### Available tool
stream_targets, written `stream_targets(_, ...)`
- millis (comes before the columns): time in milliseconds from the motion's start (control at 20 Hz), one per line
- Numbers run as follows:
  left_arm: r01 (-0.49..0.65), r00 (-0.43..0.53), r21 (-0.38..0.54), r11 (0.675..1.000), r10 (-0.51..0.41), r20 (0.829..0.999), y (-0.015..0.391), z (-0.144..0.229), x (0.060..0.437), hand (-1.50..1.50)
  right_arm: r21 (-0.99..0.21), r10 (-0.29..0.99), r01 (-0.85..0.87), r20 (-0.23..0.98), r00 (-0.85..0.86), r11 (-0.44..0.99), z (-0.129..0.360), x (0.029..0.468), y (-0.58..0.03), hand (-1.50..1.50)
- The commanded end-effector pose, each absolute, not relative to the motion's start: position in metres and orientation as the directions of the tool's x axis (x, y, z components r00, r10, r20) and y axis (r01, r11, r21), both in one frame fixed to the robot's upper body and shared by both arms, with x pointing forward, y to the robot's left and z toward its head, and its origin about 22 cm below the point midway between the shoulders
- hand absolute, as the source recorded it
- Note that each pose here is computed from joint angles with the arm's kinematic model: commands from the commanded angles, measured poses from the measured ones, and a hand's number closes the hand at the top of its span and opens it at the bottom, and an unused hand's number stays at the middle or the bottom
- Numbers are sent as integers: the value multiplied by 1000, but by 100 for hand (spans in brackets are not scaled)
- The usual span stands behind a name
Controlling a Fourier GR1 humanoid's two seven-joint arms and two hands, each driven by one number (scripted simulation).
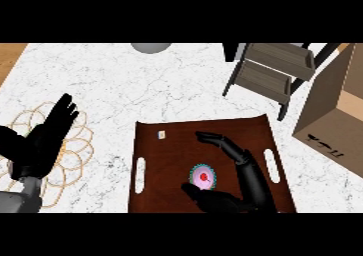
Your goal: Pick the cupcake from the tray and place it in the tiered basket
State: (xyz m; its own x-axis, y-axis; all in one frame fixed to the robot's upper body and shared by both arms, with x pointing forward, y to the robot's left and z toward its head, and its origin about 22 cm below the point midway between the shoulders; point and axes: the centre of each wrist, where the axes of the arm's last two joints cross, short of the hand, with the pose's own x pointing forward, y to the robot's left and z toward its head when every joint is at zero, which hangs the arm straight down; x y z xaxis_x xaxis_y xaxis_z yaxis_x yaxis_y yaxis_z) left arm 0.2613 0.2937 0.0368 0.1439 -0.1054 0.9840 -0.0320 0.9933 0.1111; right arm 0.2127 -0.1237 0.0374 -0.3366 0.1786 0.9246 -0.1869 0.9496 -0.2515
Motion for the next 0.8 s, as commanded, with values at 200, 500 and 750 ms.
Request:
stream_targets(200,-2,164,107,994,-105,981,292,25,251,0,-600,517,-80,742,-425,796,58,188,-133,-150)
stream_targets(500,9,162,125,992,-125,979,291,32,254,0,-902,813,-170,431,-392,396,90,201,-158,-150)
stream_targets(750,12,145,116,993,-117,982,287,44,261,0,-923,885,-354,286,-368,151,117,179,-142,-150)
